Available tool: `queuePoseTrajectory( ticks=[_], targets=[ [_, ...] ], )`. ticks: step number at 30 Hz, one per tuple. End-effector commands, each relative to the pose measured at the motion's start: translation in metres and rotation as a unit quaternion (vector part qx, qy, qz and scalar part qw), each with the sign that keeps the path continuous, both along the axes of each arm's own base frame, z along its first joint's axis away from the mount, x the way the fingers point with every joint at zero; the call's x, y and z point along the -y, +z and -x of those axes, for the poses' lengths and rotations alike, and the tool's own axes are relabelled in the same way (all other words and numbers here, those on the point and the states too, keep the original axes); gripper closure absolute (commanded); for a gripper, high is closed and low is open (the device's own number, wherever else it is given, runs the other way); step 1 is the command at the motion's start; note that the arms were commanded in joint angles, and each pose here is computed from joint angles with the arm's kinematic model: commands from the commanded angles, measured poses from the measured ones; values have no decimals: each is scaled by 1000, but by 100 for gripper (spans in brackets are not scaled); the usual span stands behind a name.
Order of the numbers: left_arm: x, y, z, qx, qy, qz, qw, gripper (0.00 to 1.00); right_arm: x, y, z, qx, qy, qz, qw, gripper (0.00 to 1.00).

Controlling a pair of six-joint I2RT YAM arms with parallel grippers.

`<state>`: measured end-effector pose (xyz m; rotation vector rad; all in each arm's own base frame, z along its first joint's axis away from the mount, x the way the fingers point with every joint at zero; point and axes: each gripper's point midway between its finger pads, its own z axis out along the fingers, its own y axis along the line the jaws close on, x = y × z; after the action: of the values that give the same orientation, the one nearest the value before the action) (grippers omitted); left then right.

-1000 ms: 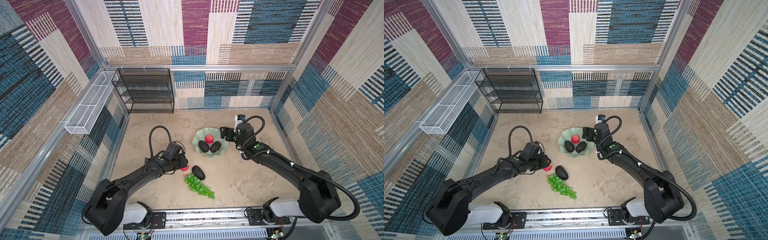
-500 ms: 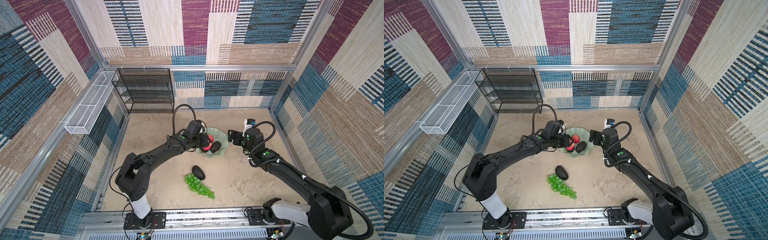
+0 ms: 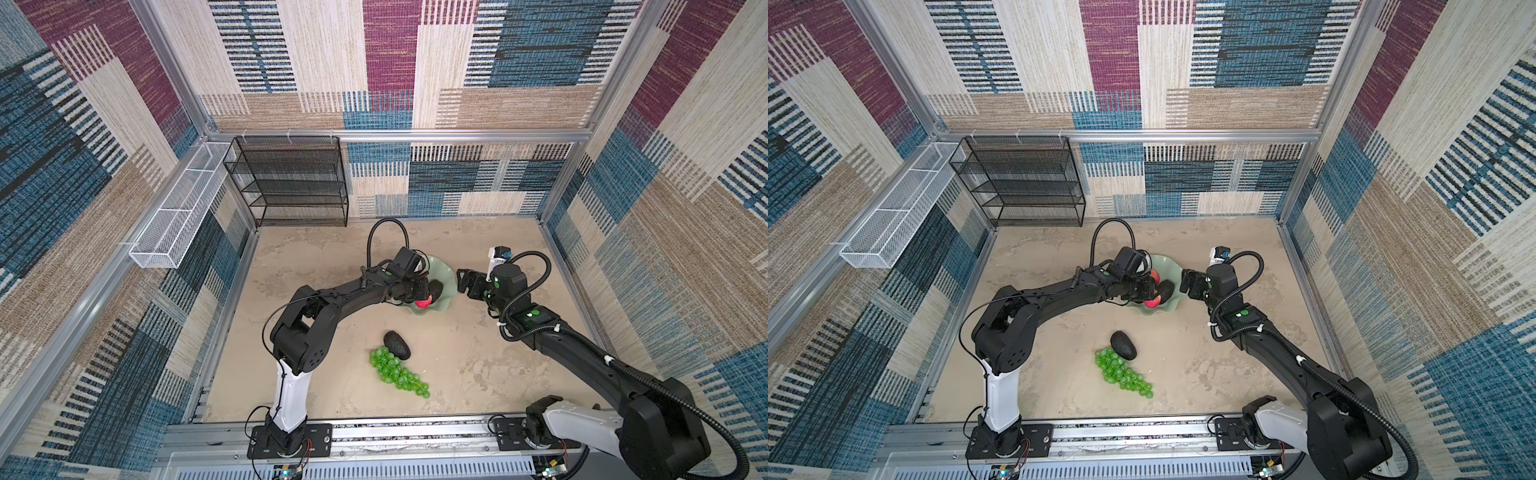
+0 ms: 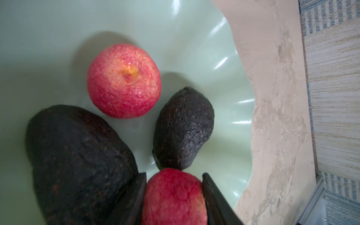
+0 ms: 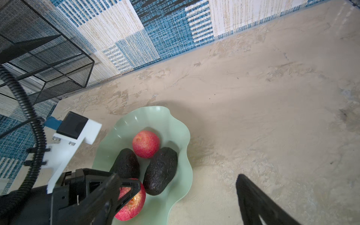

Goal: Place and organize the fake fruits in the fruit bowl
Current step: 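Lower the second apple into the bowl with the left gripper and release, then grasp the last avocado with the right gripper while the left gripper withdraws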

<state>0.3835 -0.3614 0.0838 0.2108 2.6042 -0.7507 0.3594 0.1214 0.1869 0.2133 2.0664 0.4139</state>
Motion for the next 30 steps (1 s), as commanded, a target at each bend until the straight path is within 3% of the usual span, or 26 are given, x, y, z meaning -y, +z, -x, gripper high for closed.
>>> queuePoseTrajectory(
  ticks=[1,10,16,22,25,30],
  targets=[
    [-2,-2,-3,-1,1,-13,1000,46,-1,3,-2,7,1,0,1000,6],
    [-4,40,-7,35,6,6,999,22,-11,-5,-2,-8,42,24,999,8],
    [-31,98,-21,111,55,15,992,20,-47,-13,10,-14,135,37,990,10],
    [-138,137,-31,214,203,17,955,18,-124,-35,46,-33,254,72,964,12],
    [-196,122,-22,205,269,18,941,18,-158,-50,63,-50,297,62,952,14],
    [-270,85,15,161,341,-29,926,18,-201,-75,83,-75,344,76,933,18]
  ],
)
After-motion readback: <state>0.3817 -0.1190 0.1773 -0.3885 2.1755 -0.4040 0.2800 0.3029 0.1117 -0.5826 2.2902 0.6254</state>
